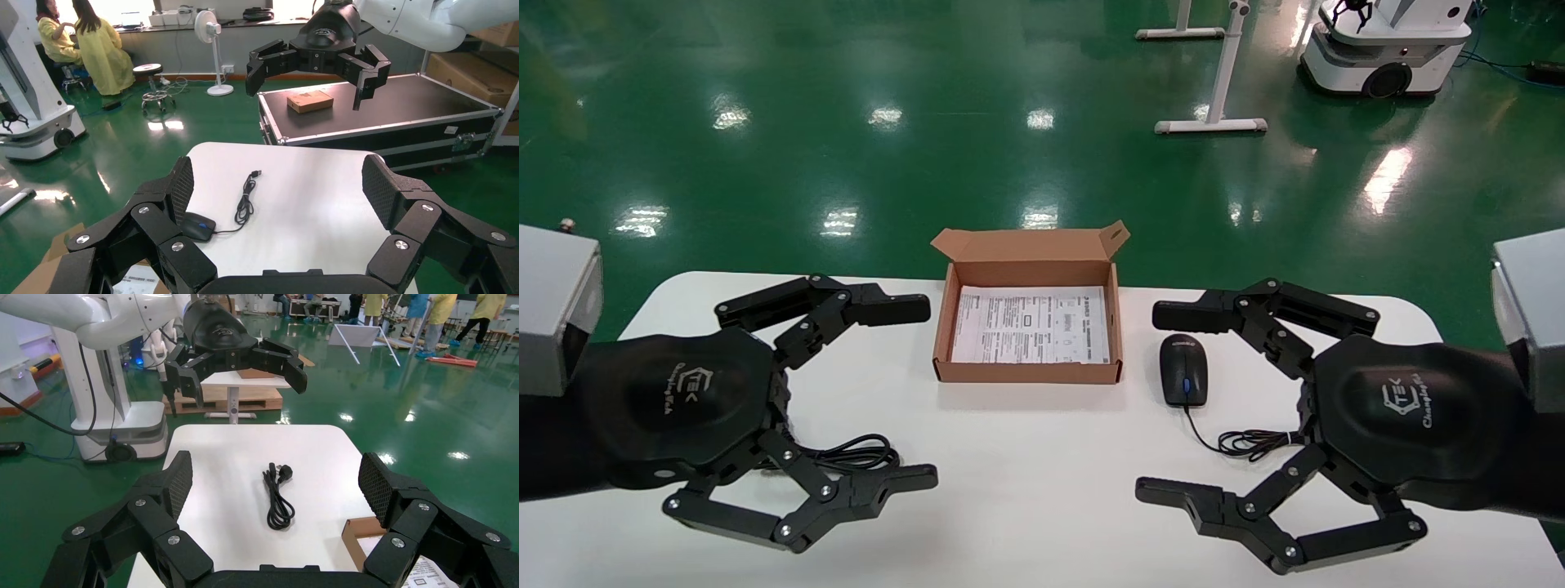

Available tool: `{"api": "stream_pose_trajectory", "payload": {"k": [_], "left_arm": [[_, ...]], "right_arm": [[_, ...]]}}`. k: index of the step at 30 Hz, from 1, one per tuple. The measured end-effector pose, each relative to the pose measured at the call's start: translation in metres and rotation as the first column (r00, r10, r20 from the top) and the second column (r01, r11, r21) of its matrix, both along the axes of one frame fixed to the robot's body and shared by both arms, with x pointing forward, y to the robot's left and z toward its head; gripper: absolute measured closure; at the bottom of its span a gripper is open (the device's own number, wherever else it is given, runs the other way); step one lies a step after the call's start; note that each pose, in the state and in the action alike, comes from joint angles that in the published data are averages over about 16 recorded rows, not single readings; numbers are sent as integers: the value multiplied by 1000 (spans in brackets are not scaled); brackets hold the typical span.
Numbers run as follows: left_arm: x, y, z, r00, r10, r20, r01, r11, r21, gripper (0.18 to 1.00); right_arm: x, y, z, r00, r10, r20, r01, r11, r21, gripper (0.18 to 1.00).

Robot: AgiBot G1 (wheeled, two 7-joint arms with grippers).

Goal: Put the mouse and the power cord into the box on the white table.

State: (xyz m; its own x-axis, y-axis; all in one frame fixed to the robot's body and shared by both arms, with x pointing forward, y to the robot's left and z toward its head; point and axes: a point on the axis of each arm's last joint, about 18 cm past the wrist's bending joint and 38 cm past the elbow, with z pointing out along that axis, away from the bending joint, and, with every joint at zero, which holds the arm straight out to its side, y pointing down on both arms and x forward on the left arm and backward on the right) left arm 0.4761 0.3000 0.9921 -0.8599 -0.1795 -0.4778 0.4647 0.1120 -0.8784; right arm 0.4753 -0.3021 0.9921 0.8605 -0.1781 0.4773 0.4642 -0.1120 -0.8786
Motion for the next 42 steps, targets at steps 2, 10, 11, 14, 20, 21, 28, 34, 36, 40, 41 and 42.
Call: {"api": "stream_pose_trajectory", "payload": {"k": [2, 10, 11, 14, 20, 21, 28, 34, 36, 40, 41, 42], "left_arm": [[0, 0, 0, 1000, 0, 0, 0, 1000, 0, 184], [0, 0, 0, 1000, 0, 0, 0, 1000, 0, 184], [0, 0, 0, 1000, 0, 0, 0, 1000, 0, 184], [0, 0, 0, 1000, 0, 1, 0, 1000, 1, 184], [-1, 0, -3, 1000, 2, 13, -3, 999, 52, 184], [-1, 0, -4, 1000, 3, 17, -4, 997, 71, 184], [5, 1, -16, 997, 29, 70, -47, 963, 267, 184], [21, 8, -29, 989, 55, 139, -115, 873, 474, 184], [29, 12, -34, 985, 63, 160, -140, 835, 532, 184], [48, 20, -42, 977, 78, 198, -187, 756, 627, 184], [53, 23, -44, 976, 81, 204, -197, 737, 646, 184], [59, 25, -46, 974, 85, 210, -206, 719, 664, 184]], "right_arm": [[0, 0, 0, 1000, 0, 0, 0, 1000, 0, 178], [0, 0, 0, 1000, -1, 1, 1, 1000, 0, 178], [0, 0, 0, 1000, -1, 1, 1, 1000, 0, 178], [0, 0, 0, 1000, -1, 1, 1, 1000, 0, 178], [1, -2, -2, 1000, -8, 5, 9, 1000, -12, 178], [2, -3, -3, 1000, -12, 8, 13, 1000, -20, 178], [13, -16, -16, 997, -63, 45, 68, 992, -109, 178], [36, -40, -36, 984, -146, 106, 168, 955, -243, 178], [47, -50, -43, 975, -178, 129, 209, 935, -287, 178], [72, -70, -57, 955, -241, 175, 291, 883, -369, 178], [79, -75, -60, 949, -255, 187, 310, 868, -389, 178], [85, -79, -63, 943, -267, 198, 327, 852, -408, 178]]}}
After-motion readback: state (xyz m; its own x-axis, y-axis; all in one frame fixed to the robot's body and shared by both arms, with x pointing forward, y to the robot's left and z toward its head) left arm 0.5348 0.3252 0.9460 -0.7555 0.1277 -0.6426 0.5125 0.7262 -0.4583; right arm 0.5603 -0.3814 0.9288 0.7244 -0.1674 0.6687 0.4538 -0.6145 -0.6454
